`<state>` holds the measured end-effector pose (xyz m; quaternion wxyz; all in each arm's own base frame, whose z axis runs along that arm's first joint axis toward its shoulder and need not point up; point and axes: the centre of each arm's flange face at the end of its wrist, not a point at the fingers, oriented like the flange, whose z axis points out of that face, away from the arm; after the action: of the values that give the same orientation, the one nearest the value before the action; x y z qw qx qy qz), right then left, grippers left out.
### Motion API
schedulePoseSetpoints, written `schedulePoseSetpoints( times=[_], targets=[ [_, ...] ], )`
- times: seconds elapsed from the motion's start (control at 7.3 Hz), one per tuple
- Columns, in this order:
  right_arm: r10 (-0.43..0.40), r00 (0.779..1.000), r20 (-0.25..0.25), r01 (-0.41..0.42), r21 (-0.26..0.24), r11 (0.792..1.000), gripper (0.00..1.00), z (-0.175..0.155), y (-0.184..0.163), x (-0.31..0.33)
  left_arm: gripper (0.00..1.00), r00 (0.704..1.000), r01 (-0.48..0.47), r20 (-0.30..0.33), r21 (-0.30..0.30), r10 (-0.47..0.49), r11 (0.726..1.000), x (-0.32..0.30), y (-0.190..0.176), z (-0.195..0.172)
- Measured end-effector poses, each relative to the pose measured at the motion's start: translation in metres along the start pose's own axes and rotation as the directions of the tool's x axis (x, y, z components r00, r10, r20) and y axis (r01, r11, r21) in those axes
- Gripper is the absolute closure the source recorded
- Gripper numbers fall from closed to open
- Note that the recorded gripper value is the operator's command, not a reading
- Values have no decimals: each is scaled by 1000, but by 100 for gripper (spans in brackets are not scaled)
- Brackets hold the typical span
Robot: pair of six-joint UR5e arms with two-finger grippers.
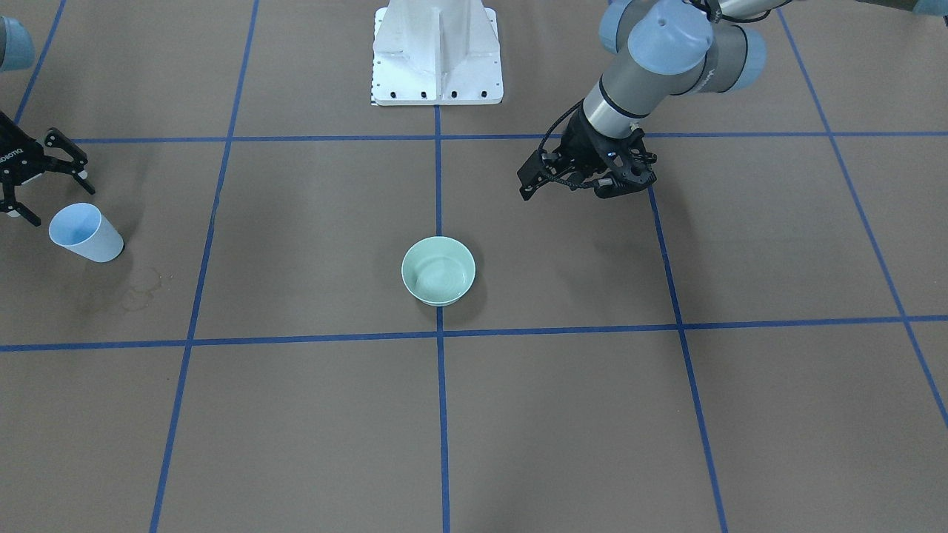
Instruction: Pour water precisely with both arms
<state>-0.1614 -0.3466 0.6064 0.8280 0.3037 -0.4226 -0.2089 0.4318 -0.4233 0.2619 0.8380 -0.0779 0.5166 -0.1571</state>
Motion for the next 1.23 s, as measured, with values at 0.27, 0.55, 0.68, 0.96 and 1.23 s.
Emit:
schedulePoseSetpoints(
  times=[0.27,0.55,0.68,0.96,1.23],
  targets=[
    [-50,999,-20,50,0,999,3,1,6,1,0,1000,-2,-3,0,2,1000,2,1,-1],
    [-54,998,-24,54,-4,999,3,6,10,-1,0,1000,-3,-5,0,3,1000,4,1,-1],
    [-41,999,-19,41,-4,999,3,8,11,-2,0,1000,-3,-5,0,3,1000,4,1,-1],
    [-17,1000,-7,17,8,1000,3,13,17,-2,0,1000,-3,-5,0,3,1000,4,1,-1],
    [-13,1000,-12,14,18,1000,3,18,20,1,0,1000,-4,-6,0,4,1000,4,1,-2]
  ],
)
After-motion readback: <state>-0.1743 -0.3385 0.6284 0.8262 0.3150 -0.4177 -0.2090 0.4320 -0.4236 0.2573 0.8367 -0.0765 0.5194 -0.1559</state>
